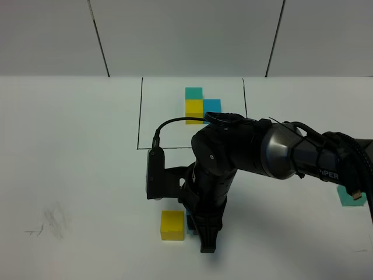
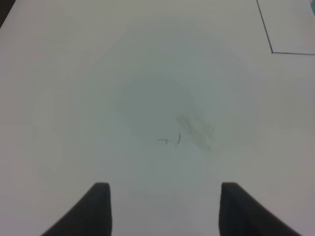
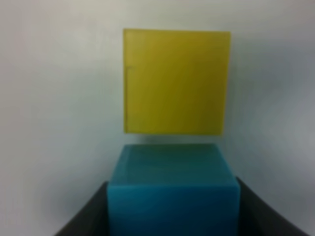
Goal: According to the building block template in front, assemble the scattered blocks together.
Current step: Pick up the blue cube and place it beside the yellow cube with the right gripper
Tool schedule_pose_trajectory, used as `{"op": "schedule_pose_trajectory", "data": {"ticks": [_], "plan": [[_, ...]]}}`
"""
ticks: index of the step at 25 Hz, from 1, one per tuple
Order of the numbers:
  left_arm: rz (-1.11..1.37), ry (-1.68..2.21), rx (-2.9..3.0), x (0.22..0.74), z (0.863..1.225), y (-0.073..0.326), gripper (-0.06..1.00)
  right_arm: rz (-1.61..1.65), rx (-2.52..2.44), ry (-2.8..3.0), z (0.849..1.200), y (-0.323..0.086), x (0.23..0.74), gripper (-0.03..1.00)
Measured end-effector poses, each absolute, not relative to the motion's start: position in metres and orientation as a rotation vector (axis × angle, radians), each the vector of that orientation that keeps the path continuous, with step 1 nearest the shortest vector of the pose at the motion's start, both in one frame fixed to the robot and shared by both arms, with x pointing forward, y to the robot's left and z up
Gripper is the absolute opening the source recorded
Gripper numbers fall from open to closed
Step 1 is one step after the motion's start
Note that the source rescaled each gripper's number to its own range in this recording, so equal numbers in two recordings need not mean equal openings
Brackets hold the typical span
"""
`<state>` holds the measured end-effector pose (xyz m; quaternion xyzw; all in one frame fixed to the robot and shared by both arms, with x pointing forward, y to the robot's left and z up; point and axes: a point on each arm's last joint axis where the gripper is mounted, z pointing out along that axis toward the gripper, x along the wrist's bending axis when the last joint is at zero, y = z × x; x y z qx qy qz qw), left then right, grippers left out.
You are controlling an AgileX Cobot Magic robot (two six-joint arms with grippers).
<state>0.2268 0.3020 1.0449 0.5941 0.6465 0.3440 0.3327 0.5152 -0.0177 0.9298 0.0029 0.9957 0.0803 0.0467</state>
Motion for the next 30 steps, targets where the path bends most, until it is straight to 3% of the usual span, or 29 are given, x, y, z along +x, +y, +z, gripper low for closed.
{"op": "schedule_pose_trajectory", "data": {"ticks": [30], "plan": [[0.899, 1.689, 1.552, 0.227, 1.045, 0.302, 0.10, 0.249, 0.036, 3.051, 0.896, -0.010, 0.521, 0.19]]}}
